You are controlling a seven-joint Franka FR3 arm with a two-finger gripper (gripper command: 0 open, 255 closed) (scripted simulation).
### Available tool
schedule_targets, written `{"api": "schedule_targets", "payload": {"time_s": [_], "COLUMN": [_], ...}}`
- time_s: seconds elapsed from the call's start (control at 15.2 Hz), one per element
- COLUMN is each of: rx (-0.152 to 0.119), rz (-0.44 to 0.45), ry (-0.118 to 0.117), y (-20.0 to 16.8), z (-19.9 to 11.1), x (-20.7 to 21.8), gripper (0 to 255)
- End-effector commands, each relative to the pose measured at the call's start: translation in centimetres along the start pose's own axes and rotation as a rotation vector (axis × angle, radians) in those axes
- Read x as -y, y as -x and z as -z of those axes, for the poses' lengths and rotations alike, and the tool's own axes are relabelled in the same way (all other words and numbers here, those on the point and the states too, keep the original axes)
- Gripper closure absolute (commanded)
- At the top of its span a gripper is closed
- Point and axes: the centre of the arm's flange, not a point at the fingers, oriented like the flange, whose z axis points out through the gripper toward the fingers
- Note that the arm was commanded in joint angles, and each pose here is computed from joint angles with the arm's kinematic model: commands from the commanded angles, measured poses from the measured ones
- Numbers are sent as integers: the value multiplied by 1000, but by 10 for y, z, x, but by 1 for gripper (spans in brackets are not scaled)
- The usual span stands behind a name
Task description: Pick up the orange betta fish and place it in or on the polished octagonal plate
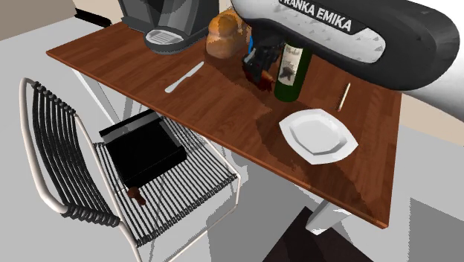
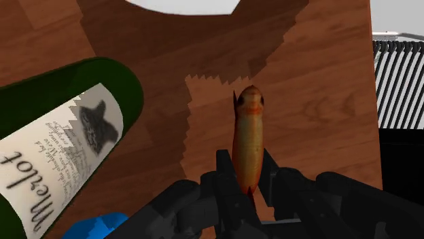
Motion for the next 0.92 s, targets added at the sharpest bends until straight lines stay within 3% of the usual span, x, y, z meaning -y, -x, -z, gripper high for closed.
{"api": "schedule_targets", "payload": {"time_s": [0.0,0.86], "rx": [0,0], "rz": [1,1], "ry": [0,0], "y": [27,190], "z": [1,24], "x": [-7,-56], "gripper": [255,255]}}
